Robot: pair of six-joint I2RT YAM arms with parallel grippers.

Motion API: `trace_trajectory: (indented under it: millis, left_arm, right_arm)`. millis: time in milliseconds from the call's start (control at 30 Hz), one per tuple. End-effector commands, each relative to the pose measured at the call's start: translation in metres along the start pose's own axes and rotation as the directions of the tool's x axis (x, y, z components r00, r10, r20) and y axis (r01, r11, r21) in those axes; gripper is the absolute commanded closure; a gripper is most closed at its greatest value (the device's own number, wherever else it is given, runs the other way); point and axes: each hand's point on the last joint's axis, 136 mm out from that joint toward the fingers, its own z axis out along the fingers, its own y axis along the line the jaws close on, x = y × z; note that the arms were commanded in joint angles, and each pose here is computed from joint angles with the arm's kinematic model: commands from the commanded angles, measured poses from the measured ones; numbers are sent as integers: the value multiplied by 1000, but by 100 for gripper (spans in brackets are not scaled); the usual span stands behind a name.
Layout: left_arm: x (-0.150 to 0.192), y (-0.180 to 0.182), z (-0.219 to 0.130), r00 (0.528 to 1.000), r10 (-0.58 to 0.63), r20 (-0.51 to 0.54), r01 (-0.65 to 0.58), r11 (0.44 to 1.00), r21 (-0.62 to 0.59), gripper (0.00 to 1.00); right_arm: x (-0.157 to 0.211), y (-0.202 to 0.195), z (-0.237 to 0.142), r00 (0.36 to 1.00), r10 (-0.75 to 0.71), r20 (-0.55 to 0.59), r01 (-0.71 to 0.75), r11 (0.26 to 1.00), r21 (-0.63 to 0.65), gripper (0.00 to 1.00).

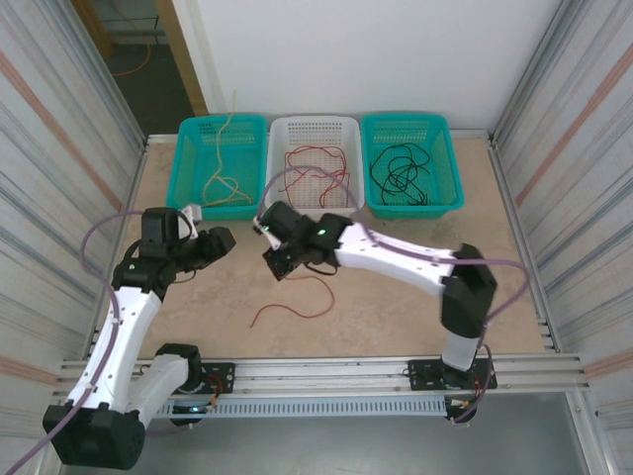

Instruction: Untangle the cables

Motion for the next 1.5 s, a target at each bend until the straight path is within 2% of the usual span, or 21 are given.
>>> trace_trajectory:
  millis: [0, 100, 267, 400, 500, 667, 833, 933, 1167, 1300, 1467]
  left_arm:
    - [-23, -47, -19, 993, 70, 100, -87, 979, 183, 53]
    - [-23, -70, -26, 984, 114, 139, -148, 952, 268, 49]
    - [-5, -115, -28, 951, 252, 178, -301, 882, 363, 44]
    - [14, -150, -26, 909, 363, 203, -416, 807, 419, 39]
    - [22, -165, -21, 886, 417, 206, -464, 774, 431, 37]
    - [19, -175, -17, 861, 460, 214, -507, 756, 413, 34]
    - [23, -177, -10, 866, 463, 191, -498, 752, 432, 33]
    - [30, -178, -3, 868, 465, 173, -490, 748, 447, 32]
    - [58, -194, 9, 850, 509, 136, -499, 697, 515, 25]
    - [63, -198, 15, 852, 510, 116, -488, 696, 526, 28]
    - [60, -193, 25, 851, 515, 103, -497, 724, 478, 35]
  right_arm:
    - [-40, -1, -66, 980, 49, 192, -46, 999, -17, 100]
    - [-68, -4, -117, 938, 99, 332, -84, 995, -62, 100]
    - [-102, -3, -187, 859, 152, 490, -96, 986, -138, 100]
    - [-119, -2, -231, 794, 187, 578, -92, 978, -190, 100]
    - [-125, -1, -255, 759, 210, 616, -84, 970, -227, 100]
    - [-128, -3, -282, 722, 218, 657, -72, 968, -242, 100]
    - [-128, -2, -303, 688, 219, 692, -51, 966, -255, 100]
    - [-130, 1, -313, 670, 221, 709, -31, 962, -271, 100]
    - [-137, 13, -333, 638, 230, 734, 23, 948, -317, 100]
    - [-140, 18, -336, 634, 233, 738, 41, 942, -333, 100]
    - [-141, 20, -341, 625, 239, 743, 55, 936, -347, 100]
